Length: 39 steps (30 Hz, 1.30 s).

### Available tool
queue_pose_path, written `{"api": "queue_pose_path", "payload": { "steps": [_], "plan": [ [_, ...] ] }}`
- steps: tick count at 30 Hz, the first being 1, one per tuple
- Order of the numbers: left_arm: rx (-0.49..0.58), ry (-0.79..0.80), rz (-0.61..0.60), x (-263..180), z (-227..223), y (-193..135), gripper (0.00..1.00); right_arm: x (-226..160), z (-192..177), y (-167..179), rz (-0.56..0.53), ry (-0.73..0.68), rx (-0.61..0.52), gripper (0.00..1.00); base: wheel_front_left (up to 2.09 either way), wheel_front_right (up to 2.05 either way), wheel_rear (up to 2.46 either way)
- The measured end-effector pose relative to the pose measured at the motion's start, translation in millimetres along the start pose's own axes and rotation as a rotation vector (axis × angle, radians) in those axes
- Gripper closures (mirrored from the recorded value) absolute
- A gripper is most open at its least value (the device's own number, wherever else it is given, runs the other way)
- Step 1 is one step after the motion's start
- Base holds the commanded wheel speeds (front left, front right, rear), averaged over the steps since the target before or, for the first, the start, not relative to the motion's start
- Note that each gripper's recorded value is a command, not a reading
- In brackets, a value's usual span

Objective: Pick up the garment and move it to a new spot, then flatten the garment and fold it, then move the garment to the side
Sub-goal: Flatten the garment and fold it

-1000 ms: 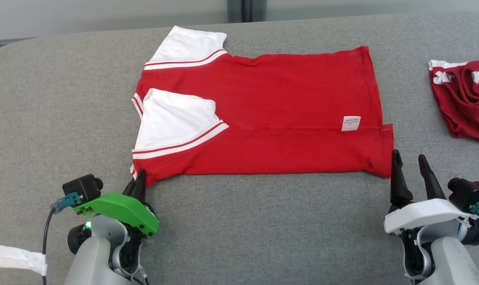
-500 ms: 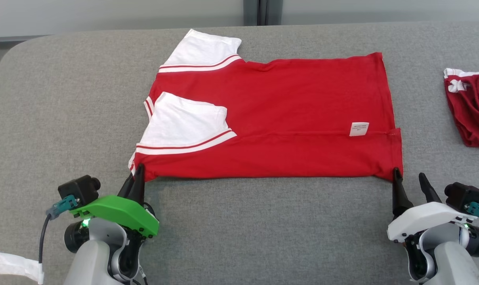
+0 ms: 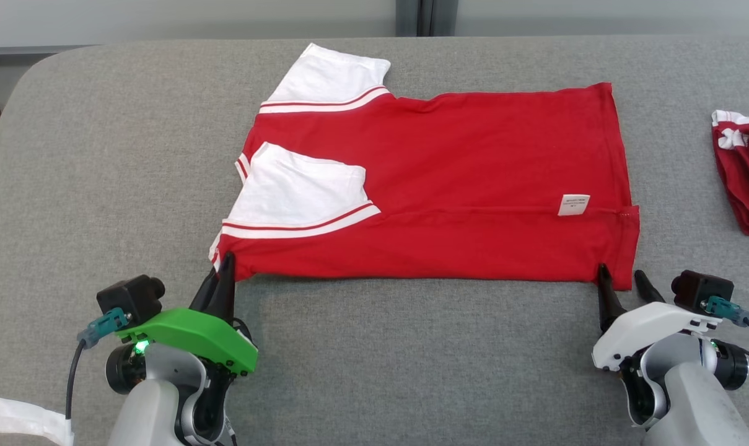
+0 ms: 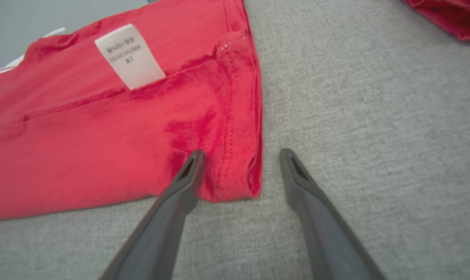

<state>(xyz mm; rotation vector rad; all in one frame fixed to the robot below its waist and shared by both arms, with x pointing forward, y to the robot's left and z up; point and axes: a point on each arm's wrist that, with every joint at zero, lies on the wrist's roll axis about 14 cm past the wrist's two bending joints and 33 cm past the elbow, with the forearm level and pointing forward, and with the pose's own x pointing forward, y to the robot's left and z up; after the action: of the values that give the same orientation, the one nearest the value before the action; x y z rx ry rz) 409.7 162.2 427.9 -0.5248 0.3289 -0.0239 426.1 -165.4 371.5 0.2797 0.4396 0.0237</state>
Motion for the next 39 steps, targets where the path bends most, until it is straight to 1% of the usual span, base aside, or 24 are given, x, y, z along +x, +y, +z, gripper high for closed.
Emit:
{"api": "queue_pose_path", "payload": {
  "steps": [1,2,6,10,12,16,20,25,32,33,34,35,36,39],
  "plan": [
    [0.003,-0.003,-0.002,-0.4,1.1,-0.6,1.0,0.3,-0.7,1.1,0.003,0.003,0.0,0.75,0.0,0.0,0.0],
    [0.005,-0.008,-0.005,-0.7,2.6,-1.6,1.0,0.4,-0.4,2.1,0.006,0.003,0.001,1.0,0.0,0.0,0.0],
    [0.023,-0.025,-0.019,-4.7,8.4,-4.5,1.0,-0.7,8.2,4.5,0.01,-0.028,0.012,1.0,0.0,0.0,0.0],
    [0.049,-0.054,-0.044,-13.6,19.2,-10.7,1.0,-7.0,31.5,5.1,0.016,-0.108,0.023,1.0,0.0,0.0,0.0],
    [0.06,-0.064,-0.058,-20.8,23.4,-14.9,1.0,-14.4,39.2,6.2,0.024,-0.131,0.028,1.0,0.0,0.0,0.0],
    [0.073,-0.055,-0.068,-36.5,23.6,-19.3,1.0,-34.0,43.0,3.9,0.029,-0.137,0.025,1.0,0.0,0.0,0.0],
    [0.065,-0.001,-0.047,-54.6,8.7,-16.4,1.0,-58.2,34.1,-1.0,0.027,-0.1,0.022,1.0,0.0,0.0,0.0],
    [0.026,0.082,0.002,-72.4,-16.8,-6.2,1.0,-81.3,17.1,-10.9,0.006,-0.035,0.039,1.0,0.0,0.0,0.0],
    [-0.016,0.175,0.059,-82.6,-45.5,9.7,1.0,-93.8,-4.5,-13.6,-0.001,0.026,0.08,1.0,0.0,0.0,0.0],
    [-0.019,0.183,0.063,-83.0,-48.1,11.0,1.0,-94.5,-6.3,-14.7,-0.005,0.029,0.081,0.91,0.0,0.0,0.0],
    [-0.019,0.187,0.064,-83.0,-49.5,11.6,0.85,-95.3,-8.8,-16.5,-0.01,0.035,0.08,0.55,0.0,0.0,0.0],
    [-0.018,0.188,0.066,-83.1,-50.5,12.5,0.43,-96.0,-10.7,-17.4,-0.014,0.04,0.079,0.0,0.0,0.0,0.0],
    [-0.017,0.188,0.067,-82.9,-50.7,13.0,0.0,-96.6,-11.6,-17.8,-0.016,0.04,0.079,0.0,0.0,0.0,0.0],
    [0.002,0.167,0.064,-80.5,-43.8,14.4,0.0,-97.7,-10.2,-19.7,-0.022,0.031,0.076,0.0,0.0,0.0,0.0]
  ]
}}
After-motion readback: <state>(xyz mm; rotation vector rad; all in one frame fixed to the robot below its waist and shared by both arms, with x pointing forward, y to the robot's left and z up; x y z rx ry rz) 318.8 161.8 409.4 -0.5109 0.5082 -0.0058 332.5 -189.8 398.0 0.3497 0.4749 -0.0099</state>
